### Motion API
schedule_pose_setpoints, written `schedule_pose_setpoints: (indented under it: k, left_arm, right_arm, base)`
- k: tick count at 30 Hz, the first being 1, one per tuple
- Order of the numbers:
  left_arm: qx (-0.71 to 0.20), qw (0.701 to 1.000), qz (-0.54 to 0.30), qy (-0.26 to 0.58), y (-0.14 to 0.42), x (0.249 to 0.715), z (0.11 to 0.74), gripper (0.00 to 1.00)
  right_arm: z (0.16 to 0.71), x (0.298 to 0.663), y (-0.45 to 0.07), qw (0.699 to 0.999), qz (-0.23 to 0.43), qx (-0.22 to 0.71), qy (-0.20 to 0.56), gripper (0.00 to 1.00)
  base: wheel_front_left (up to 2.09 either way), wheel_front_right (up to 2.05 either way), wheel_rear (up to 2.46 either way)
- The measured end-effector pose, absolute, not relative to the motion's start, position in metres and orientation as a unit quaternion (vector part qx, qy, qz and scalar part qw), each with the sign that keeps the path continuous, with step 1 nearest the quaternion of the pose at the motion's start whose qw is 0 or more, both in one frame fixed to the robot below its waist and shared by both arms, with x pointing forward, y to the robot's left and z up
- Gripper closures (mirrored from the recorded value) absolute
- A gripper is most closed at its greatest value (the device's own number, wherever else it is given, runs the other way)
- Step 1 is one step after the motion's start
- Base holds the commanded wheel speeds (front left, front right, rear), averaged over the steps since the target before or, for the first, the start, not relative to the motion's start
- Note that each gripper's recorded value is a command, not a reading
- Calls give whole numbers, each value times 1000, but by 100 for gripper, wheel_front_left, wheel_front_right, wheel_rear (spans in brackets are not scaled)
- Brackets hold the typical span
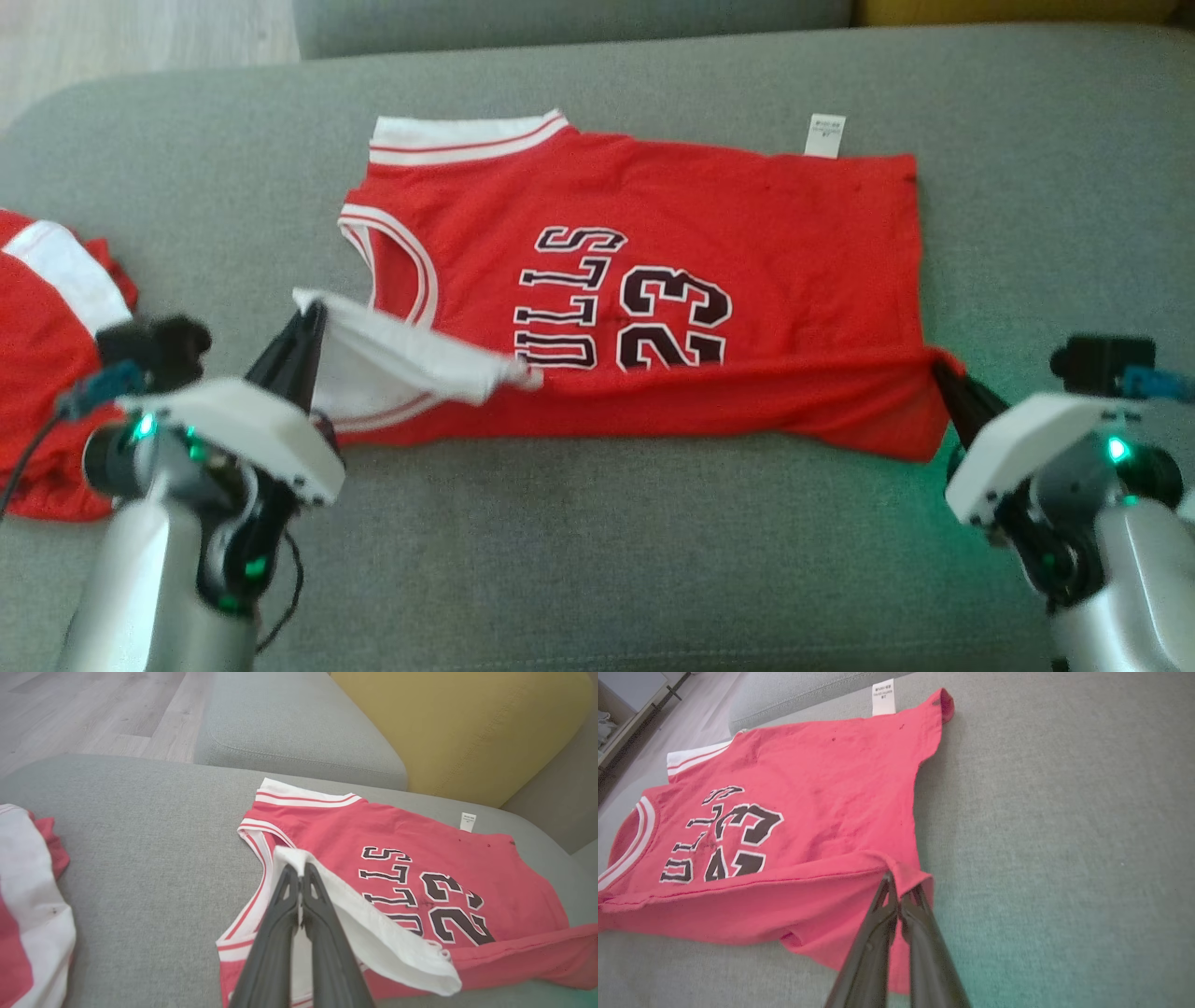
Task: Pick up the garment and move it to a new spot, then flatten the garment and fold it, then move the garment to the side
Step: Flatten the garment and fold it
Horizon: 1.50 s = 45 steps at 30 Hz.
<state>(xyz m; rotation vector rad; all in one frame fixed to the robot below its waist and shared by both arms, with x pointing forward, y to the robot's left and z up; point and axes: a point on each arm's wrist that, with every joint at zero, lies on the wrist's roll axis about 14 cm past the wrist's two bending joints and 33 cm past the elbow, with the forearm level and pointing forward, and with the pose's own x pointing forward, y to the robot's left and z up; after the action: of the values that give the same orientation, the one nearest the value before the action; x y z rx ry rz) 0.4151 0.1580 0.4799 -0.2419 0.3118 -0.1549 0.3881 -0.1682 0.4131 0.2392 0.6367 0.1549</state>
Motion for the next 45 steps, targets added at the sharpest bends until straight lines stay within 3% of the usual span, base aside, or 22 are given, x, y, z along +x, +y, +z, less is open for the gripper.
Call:
schedule_pose_setpoints:
  k: [5,6,7,8,18,23,28,35,45]
  left_arm:
    - [-118,976,-76,165,159,440,463,100]
    - [-119,976,-75,164,159,443,460,61]
    - [-122,977,-74,162,158,447,458,2]
    - [-124,977,-77,156,157,450,458,0]
    - [-111,991,-58,42,160,458,473,0]
    - [-67,997,-41,0,163,443,487,0]
    - [-41,998,-33,-23,163,421,498,0]
    - [-27,999,-25,-16,162,385,494,0]
    - [-19,1000,-18,2,164,368,483,0]
  right_arm:
    - [409,411,-162,942,83,124,300,100]
    - [408,414,-162,943,84,122,299,87]
    - [407,417,-161,944,85,122,293,50]
    - [407,419,-160,945,86,123,289,0]
    - [435,429,-155,976,96,106,167,0]
    - [474,423,-163,992,88,67,59,0]
    - [505,412,-160,995,90,43,-3,0]
    - [502,386,-159,995,84,44,9,0]
    - [492,368,-160,995,72,53,34,0]
  base:
    - [0,0,0]
    - [0,0,0]
    - [0,0,0]
    - [0,0,0]
    - [0,0,0]
    - [0,0,0]
    - [0,0,0]
    - [0,0,0]
    - [0,0,0]
